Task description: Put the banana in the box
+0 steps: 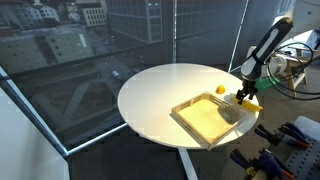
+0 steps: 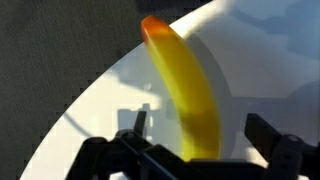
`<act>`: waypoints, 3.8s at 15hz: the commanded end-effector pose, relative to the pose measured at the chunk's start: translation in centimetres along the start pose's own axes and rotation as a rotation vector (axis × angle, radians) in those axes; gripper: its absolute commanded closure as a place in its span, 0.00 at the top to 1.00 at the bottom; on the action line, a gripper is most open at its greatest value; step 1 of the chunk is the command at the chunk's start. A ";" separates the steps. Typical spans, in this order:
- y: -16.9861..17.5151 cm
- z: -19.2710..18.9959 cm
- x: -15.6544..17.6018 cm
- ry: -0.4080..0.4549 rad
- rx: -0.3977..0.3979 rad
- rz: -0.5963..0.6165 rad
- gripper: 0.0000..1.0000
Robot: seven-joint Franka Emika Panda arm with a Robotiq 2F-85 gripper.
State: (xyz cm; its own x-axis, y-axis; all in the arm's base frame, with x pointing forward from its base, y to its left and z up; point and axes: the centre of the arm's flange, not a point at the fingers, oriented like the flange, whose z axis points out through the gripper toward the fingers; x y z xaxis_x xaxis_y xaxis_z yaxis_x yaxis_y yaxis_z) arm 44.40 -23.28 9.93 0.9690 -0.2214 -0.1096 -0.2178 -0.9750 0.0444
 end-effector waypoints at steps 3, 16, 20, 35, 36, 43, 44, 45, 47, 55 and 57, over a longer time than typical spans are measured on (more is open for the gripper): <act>0.1 0.1 0.2 0.010 0.001 0.009 0.73; 0.5 -0.5 0.2 0.004 0.006 0.004 0.15; 0.4 -1.1 0.3 0.003 0.006 0.001 0.15; -1.3 -4.5 0.7 0.003 0.006 -0.027 0.15; -1.3 -4.8 0.7 0.001 0.008 -0.028 0.15; 0.0 -7.2 1.1 0.000 0.019 -0.015 0.15; 0.2 -7.6 1.1 0.002 0.019 -0.011 0.15; 0.5 -8.0 1.2 0.006 0.019 -0.007 0.15; 1.0 -8.8 1.4 0.010 0.020 0.001 0.15; 1.8 -11.0 2.0 0.013 0.029 0.018 0.15; 1.7 -11.4 2.2 0.016 0.029 0.018 0.15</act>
State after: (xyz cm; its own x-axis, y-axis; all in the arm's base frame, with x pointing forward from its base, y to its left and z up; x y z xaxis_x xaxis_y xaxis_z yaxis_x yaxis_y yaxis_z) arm 47.07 -24.73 19.47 0.9670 -0.2370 -0.0933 -0.2349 -0.9715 0.0328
